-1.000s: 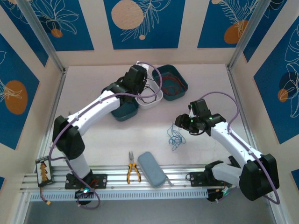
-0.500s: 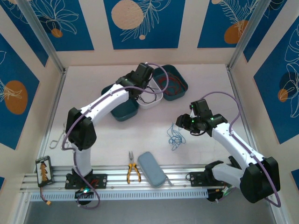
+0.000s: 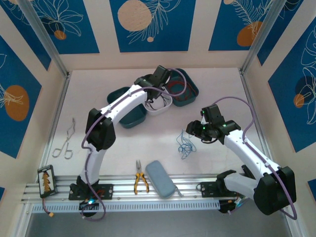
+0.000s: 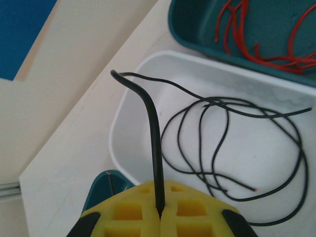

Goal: Untangle the cables

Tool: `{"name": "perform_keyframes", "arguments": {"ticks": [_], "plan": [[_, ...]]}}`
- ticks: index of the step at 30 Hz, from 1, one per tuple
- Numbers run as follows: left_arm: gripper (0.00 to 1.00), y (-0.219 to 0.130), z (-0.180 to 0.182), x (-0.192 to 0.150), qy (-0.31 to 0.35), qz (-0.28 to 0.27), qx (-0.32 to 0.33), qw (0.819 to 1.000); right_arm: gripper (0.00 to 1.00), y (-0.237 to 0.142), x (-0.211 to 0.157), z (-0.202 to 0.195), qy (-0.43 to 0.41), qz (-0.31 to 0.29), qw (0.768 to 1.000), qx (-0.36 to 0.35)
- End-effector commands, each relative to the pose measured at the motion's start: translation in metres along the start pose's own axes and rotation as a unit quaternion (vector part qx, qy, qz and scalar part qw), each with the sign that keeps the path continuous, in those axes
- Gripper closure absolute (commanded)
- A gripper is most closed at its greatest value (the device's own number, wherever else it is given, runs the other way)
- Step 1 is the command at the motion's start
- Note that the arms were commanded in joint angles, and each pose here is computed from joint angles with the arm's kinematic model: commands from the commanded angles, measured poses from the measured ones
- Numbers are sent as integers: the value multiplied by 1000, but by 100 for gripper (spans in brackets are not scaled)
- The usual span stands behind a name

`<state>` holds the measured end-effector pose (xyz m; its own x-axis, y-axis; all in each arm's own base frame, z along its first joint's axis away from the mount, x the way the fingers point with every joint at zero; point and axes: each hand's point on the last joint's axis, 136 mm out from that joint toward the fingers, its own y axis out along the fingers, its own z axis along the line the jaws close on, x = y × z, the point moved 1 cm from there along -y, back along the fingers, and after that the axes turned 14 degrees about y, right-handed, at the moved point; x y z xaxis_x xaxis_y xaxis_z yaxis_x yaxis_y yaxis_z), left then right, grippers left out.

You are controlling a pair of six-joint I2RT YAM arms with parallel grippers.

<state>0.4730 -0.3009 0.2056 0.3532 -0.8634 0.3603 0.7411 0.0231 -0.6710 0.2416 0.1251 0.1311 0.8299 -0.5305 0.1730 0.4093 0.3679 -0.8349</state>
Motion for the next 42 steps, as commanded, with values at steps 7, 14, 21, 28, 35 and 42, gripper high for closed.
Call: {"name": "perform_keyframes", "arguments": {"ticks": [7, 14, 21, 28, 35, 42], "plan": [[100, 19, -40, 12, 17, -8, -54, 998, 49, -11, 1, -1, 0, -13, 1000, 6], [100, 36, -56, 10, 17, -4, -70, 997, 49, -11, 0, -2, 2, -15, 1000, 6], [100, 50, -72, 10, 0, -7, -99, 995, 49, -12, 0, -2, 1, -16, 1000, 7], [100, 64, -74, 5, -60, -5, -130, 990, 49, -11, 1, -3, 2, -17, 1000, 6], [100, 69, -75, 6, -97, -5, -142, 985, 49, -10, 2, -1, 1, -17, 1000, 8], [100, 76, -60, -16, -143, 42, -119, 982, 49, -11, 3, -1, 0, -18, 1000, 7]]}}
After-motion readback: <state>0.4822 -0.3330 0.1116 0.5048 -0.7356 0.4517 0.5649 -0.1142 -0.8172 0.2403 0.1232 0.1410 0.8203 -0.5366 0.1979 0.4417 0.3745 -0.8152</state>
